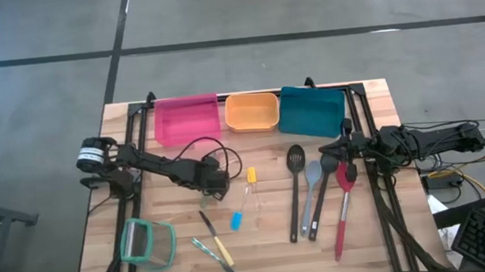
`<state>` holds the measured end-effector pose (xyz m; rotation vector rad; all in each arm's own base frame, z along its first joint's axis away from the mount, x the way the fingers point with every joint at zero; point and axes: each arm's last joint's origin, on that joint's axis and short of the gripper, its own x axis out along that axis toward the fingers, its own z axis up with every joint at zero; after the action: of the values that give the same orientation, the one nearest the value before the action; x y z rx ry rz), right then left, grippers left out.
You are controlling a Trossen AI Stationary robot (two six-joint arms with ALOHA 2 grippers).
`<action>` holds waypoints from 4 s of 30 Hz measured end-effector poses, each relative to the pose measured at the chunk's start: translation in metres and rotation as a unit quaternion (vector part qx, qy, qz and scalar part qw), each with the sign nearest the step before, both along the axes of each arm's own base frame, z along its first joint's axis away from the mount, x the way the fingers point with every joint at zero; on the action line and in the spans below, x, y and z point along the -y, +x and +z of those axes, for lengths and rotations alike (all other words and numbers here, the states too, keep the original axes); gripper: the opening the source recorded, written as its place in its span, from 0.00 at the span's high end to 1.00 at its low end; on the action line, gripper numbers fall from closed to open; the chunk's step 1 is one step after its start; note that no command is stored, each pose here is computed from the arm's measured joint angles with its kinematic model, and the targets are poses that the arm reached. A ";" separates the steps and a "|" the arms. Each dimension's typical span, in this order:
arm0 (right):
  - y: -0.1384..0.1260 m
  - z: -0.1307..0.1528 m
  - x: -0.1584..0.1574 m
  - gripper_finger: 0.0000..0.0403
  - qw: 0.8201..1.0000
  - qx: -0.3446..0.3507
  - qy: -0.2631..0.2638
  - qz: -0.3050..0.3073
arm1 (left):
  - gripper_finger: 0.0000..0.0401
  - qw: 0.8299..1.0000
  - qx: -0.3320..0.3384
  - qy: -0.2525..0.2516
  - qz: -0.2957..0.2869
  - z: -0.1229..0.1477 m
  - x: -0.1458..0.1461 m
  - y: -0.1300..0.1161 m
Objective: Pick & Place Kitchen Items
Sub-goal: Put the green knife into the red bin
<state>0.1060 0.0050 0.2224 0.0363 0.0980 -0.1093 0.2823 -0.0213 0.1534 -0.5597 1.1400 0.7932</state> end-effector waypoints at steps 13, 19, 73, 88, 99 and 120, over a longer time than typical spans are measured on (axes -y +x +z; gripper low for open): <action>0.000 0.000 0.000 0.98 1.000 0.000 0.000 0.000 | 0.56 1.000 0.003 -0.007 -0.004 0.000 0.001 0.001; 0.000 0.000 0.000 0.98 1.000 0.000 0.000 0.000 | 0.56 1.000 0.002 -0.007 -0.005 -0.001 0.000 0.000; 0.002 -0.005 0.000 0.98 1.000 -0.018 -0.002 0.000 | 0.88 0.929 0.199 0.182 -0.255 0.080 -0.005 0.038; 0.010 -0.016 -0.001 0.98 0.998 -0.062 -0.006 0.000 | 0.88 0.862 0.247 0.308 -0.319 0.101 -0.031 0.054; 0.015 -0.021 -0.002 0.98 0.996 -0.086 -0.009 -0.001 | 0.88 0.936 0.071 0.259 -0.229 0.094 -0.115 0.017; 0.016 -0.018 0.001 0.98 0.997 -0.069 -0.015 -0.039 | 0.88 0.970 -0.133 0.188 -0.079 0.122 -0.205 -0.055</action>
<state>0.1222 0.0044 0.2046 0.0018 0.2329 -0.1918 0.2277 0.1833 0.2752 -0.0437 1.2220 0.9359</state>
